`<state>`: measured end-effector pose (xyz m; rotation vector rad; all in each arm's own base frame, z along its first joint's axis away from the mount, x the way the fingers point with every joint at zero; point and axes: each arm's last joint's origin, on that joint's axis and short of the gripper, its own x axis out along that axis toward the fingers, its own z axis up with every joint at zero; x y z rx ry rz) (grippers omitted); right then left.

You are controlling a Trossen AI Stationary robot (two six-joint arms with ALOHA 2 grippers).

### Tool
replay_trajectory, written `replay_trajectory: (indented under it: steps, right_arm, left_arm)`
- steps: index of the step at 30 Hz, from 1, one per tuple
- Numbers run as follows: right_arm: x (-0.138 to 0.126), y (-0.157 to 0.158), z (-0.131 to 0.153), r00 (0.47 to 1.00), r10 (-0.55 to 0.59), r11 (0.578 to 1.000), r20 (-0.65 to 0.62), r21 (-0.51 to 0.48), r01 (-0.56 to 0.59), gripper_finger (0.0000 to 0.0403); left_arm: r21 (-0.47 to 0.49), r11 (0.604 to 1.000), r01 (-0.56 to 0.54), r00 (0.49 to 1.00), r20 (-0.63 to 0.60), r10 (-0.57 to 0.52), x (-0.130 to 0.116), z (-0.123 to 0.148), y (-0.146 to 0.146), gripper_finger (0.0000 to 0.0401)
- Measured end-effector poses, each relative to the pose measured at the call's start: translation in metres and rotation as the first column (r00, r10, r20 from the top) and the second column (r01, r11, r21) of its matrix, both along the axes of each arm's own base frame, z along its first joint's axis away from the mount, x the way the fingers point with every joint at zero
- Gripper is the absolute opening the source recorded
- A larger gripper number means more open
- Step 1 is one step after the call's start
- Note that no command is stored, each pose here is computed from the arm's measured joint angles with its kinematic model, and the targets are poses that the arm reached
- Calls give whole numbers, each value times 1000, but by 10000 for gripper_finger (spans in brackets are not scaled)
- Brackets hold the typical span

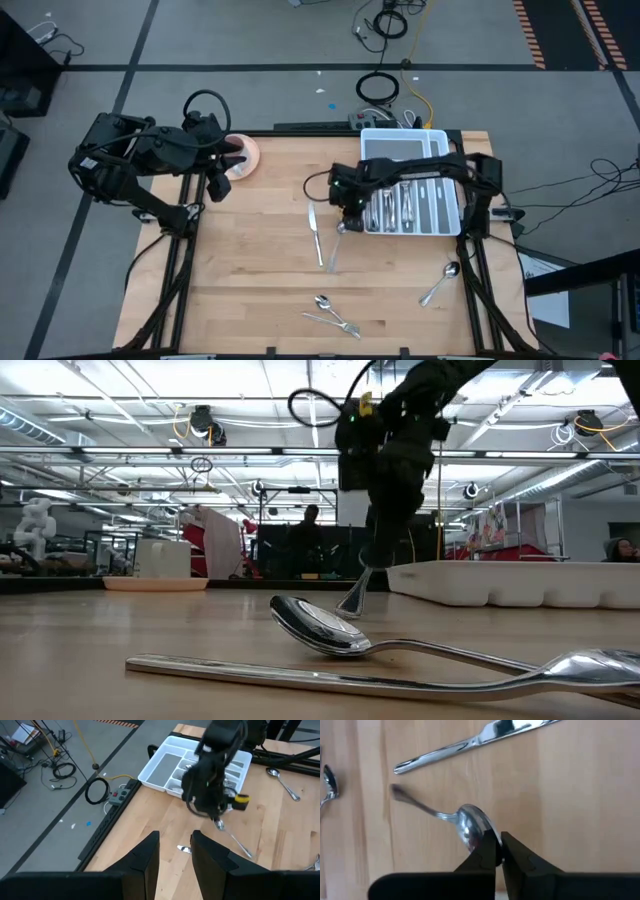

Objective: Sort silverware
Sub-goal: Put the silver spoon into the white cutlery tray

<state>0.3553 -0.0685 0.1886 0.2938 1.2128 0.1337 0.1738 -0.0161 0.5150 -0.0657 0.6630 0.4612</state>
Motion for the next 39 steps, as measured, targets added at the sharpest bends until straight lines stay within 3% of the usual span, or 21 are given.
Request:
replay_trajectory:
  steps: [7, 14, 19, 27, 31, 39]
  right_arm:
    - [-37, -5, 63, 999, 37, 999, 10, -29, -37, 1]
    - [-96, -9, 119, 1000, 5, 999, 30, -43, -4, 1]
    - [-141, -18, 142, 997, -71, 993, -14, -95, 70, 1]
    - [-182, -52, 135, 952, -120, 986, -281, -144, 81, 1]
    - [-188, -75, 126, 938, -108, 986, -329, -154, 60, 1]
    - [-186, -113, 97, 924, 6, 997, -382, -66, -34, 0]
  left_arm:
    - [0, 1000, 1, 1000, 0, -1, 0, 0, 0, 116]
    - [-1, 1000, 1, 1000, 0, -1, 0, 0, 0, 116]
    - [-4, 1000, 1, 1000, 0, -1, 0, 0, 0, 116]
    - [-6, 1000, 1, 1000, 1, -1, 0, 0, 0, 116]
    - [-21, 1000, -16, 1000, 10, 16, 0, 0, 0, 116]
    - [-36, 999, -37, 999, 22, 38, 0, 0, 0, 116]
